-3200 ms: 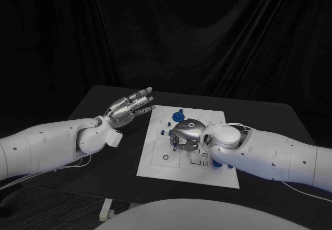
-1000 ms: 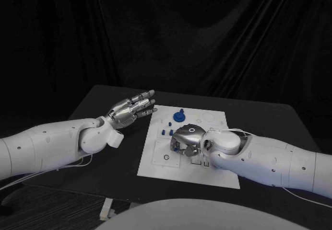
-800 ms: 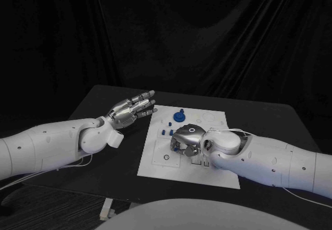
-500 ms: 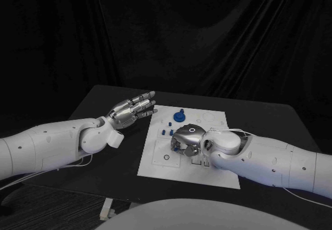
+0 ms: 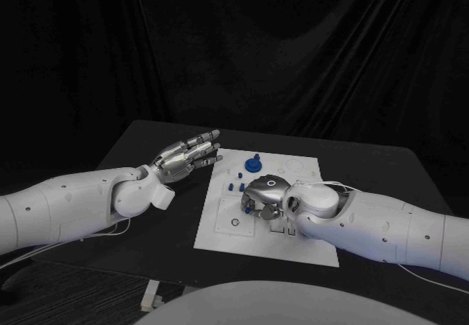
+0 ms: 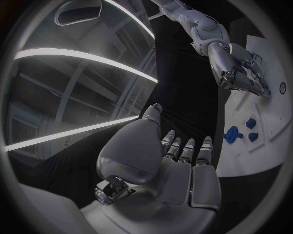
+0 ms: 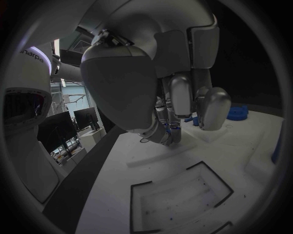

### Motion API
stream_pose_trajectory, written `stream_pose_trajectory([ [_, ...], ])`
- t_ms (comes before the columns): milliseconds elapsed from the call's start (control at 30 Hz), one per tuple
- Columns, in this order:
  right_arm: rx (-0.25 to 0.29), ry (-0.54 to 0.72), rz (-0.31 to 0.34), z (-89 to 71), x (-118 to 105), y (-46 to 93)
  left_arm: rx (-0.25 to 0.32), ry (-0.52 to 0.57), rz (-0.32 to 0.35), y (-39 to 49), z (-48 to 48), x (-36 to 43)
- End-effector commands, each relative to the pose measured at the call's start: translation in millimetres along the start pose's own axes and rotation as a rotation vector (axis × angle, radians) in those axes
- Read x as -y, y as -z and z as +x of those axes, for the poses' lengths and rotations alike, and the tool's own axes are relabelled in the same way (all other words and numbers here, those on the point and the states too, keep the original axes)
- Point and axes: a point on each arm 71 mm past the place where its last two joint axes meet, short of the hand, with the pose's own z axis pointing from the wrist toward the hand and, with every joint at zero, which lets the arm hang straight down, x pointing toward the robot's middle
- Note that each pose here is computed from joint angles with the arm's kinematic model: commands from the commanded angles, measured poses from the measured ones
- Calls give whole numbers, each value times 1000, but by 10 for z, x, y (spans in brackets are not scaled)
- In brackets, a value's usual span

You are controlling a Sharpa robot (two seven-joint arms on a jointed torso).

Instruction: Assemble the parts on the task board

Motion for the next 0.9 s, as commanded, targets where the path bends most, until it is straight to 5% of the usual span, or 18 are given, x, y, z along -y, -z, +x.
stream_pose_trajectory([
  [33, -34, 7, 37, 37, 34, 2, -12, 16, 9, -8, 17, -3],
  [533, -62, 8, 38, 57, 34, 3, -13, 17, 7, -10, 11, -7],
  [900, 18, 11, 47, -52, 91, 99, -14, 18, 6, -10, 11, -14],
])
